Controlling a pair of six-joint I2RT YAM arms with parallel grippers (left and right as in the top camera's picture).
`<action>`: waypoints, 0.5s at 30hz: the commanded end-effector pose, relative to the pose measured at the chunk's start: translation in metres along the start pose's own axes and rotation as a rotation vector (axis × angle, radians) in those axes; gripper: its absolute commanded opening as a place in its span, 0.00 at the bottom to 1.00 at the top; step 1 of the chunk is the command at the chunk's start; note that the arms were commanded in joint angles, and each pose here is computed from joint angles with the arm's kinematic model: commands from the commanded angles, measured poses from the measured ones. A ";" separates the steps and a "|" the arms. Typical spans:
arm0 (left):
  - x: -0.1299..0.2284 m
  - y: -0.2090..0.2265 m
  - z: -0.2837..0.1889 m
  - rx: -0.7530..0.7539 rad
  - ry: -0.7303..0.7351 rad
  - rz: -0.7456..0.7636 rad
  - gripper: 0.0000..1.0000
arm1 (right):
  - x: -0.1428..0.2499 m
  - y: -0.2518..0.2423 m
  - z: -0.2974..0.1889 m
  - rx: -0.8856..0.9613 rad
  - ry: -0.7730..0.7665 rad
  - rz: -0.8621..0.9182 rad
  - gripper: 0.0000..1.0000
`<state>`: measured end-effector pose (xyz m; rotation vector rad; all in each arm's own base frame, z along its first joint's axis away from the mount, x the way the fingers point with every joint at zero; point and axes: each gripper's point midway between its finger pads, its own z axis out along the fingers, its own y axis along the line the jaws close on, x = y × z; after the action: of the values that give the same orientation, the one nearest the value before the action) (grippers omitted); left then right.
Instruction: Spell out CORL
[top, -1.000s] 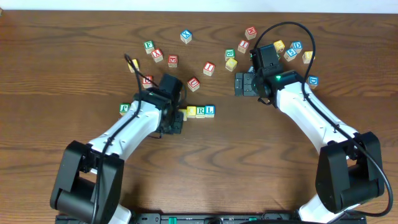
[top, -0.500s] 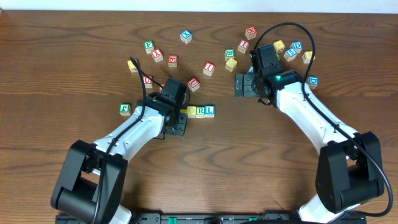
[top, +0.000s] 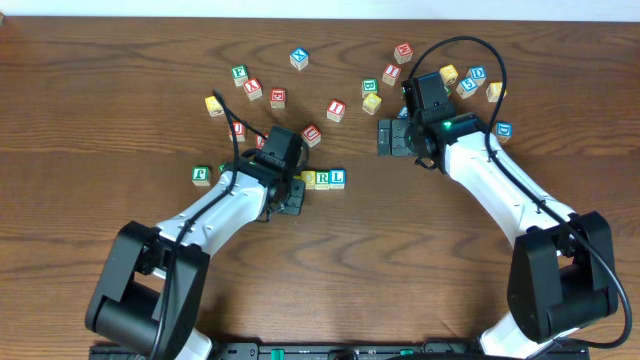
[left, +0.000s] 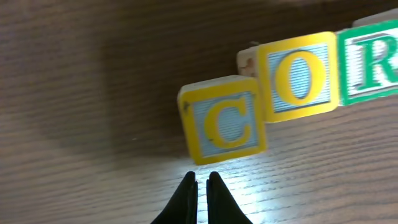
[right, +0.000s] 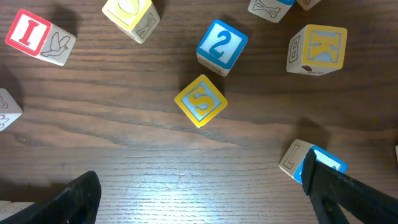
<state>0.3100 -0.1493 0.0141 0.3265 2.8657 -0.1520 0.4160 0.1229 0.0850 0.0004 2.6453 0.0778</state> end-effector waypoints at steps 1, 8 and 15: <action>0.005 -0.006 0.005 0.005 0.012 0.036 0.07 | -0.005 -0.003 -0.006 0.000 -0.018 -0.003 0.99; -0.005 -0.007 0.005 0.000 -0.032 0.041 0.07 | -0.003 -0.003 -0.006 0.001 -0.012 -0.004 0.99; -0.007 -0.008 0.005 0.002 -0.041 0.042 0.07 | -0.003 -0.004 -0.006 0.002 -0.009 -0.004 0.99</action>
<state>0.3193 -0.1625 0.0184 0.3521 2.8039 -0.1813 0.4148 0.1226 0.0843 -0.0001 2.6509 0.0760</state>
